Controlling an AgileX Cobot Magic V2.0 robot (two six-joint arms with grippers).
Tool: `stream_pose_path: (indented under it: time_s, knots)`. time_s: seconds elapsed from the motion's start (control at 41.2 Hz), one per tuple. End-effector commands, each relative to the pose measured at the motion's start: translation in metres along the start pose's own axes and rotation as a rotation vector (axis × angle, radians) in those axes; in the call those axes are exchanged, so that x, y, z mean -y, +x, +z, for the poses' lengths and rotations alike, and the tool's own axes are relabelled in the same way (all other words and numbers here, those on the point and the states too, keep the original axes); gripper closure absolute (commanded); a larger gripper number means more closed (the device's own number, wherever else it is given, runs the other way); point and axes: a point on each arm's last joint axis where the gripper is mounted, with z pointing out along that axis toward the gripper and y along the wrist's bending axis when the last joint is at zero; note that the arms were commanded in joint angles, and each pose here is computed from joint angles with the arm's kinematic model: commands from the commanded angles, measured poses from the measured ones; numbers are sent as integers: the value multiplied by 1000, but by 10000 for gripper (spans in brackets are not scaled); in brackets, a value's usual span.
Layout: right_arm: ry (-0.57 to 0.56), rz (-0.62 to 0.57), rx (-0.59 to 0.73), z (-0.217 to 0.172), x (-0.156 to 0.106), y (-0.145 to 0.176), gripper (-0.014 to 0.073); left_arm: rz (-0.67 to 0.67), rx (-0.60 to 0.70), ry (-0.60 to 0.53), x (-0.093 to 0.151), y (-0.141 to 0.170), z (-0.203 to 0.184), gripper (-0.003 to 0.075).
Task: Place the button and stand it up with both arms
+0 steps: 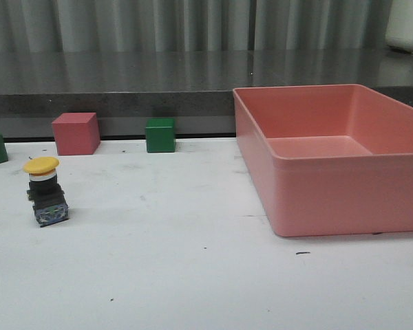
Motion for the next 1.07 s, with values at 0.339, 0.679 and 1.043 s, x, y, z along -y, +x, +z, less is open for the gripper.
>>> stream_pose_path:
  time_s: [0.339, 0.679, 1.043]
  knots:
    - [-6, -6, 109, -2, -1, -10, 662, 82, 183, 25, 2, -12, -2, 740]
    - [-6, -6, 109, -2, -1, -10, 662, 82, 217, 32, 3, -15, -3, 740]
    - [-6, -6, 109, -2, -1, -10, 662, 82, 217, 32, 3, -15, -3, 740]
